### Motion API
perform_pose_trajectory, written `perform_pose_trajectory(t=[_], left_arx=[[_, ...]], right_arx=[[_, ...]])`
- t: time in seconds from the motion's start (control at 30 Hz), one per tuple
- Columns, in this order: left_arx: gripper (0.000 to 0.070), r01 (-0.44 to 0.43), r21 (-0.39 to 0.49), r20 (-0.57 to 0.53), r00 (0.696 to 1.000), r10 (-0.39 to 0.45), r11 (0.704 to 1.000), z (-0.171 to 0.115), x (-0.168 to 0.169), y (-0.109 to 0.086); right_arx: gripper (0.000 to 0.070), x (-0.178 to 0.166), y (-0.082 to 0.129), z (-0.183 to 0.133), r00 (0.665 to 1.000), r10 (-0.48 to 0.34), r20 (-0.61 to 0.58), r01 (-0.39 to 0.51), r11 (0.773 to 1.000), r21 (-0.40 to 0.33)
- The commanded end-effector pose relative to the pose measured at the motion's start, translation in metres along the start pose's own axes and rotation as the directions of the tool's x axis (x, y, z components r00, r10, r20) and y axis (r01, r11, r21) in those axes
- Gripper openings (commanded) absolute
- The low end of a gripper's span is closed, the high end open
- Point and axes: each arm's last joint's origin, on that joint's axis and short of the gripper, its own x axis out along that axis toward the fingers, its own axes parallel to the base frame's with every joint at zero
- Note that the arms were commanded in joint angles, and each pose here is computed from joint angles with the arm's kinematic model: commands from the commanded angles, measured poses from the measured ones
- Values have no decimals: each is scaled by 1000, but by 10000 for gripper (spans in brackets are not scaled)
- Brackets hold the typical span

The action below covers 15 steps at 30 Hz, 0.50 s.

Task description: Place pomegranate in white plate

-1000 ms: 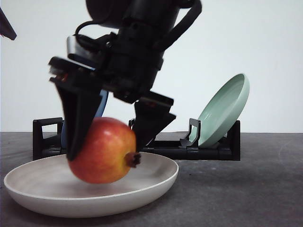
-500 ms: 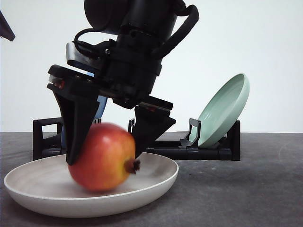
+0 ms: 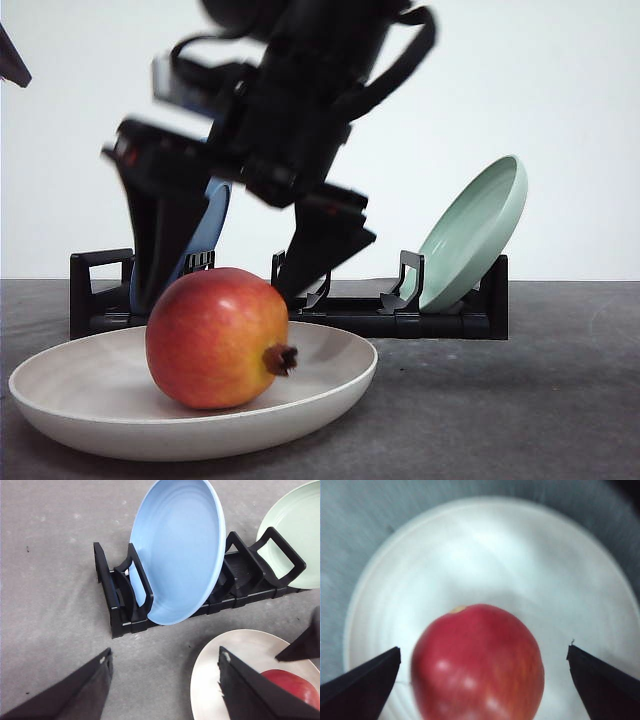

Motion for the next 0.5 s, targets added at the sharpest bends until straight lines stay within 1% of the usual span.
perform_pose_trajectory(t=[0.0,0.13,0.23,0.33,0.47], left_arx=[[390,0,9,5,1000,0,1000,2,1,0],[390,-1,9,5,1000,1,1000,2,1,0],[390,-1,9,5,1000,1,1000,2,1,0],[390,-1,9,5,1000,1,1000,2,1,0],[390,-1,9,5,1000,1,1000,2,1,0]], right_arx=[[685,-1,1,-9,998,20,60,-18,999,-30],[685,-18,-9,-35,982,73,174,-69,997,-32],[684,-34,-19,-54,965,94,245,-91,996,-26],[684,-51,-30,-71,954,79,289,-82,997,-3],[682,-71,-47,-92,945,47,325,-67,997,49]])
